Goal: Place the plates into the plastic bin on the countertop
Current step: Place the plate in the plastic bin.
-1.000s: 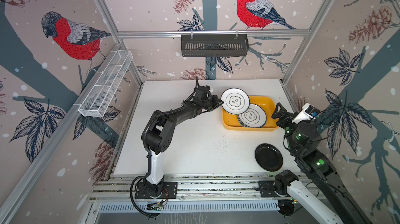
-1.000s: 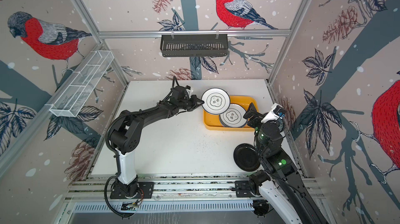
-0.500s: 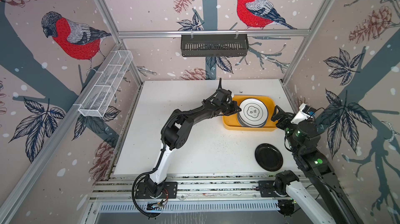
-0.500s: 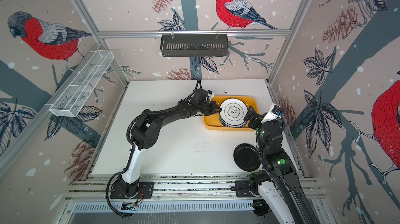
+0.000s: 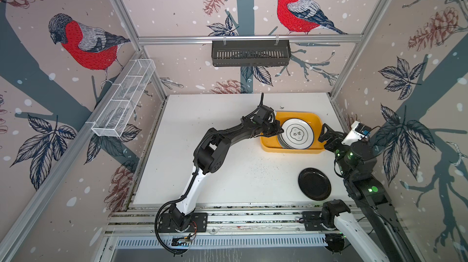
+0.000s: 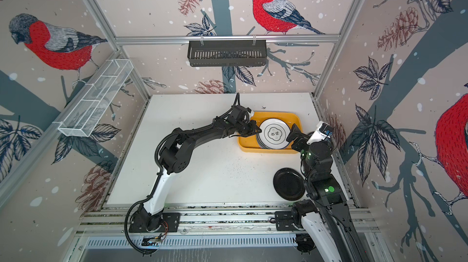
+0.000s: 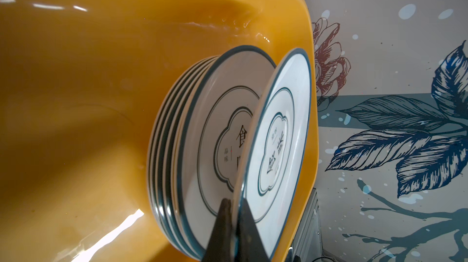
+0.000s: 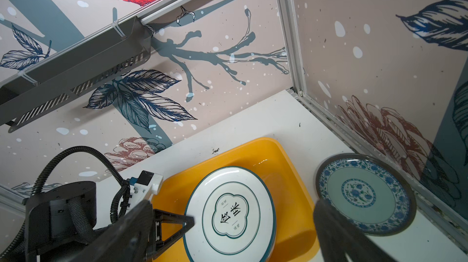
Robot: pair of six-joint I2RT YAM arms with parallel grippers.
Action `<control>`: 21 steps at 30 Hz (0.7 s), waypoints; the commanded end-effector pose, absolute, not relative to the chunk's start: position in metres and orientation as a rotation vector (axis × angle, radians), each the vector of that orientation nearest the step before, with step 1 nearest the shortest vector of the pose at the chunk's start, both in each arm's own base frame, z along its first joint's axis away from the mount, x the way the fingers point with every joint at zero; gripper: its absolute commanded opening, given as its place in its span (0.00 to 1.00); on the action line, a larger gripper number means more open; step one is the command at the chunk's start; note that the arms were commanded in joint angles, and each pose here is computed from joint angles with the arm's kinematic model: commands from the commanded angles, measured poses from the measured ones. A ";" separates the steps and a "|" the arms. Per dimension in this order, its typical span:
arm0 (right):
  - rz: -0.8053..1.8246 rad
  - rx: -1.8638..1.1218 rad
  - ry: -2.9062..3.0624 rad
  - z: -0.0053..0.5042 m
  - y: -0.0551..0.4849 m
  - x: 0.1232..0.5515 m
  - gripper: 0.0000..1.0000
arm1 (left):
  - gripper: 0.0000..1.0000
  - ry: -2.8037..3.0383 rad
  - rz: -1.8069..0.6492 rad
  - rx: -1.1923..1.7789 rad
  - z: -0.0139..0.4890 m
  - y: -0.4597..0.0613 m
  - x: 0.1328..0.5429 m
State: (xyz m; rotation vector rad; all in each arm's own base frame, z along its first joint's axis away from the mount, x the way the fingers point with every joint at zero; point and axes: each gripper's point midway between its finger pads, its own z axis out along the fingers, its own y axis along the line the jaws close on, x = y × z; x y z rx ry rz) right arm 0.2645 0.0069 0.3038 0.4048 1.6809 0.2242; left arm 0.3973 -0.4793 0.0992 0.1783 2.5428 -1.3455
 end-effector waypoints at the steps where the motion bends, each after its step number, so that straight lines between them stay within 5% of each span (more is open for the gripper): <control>1: 0.221 0.387 1.674 0.307 0.007 0.265 0.99 | 0.00 2.515 -1.358 0.214 0.104 -0.484 0.399; 21: 0.216 0.401 1.671 0.305 0.003 0.266 0.99 | 0.00 2.582 -1.298 0.232 0.087 -0.483 0.400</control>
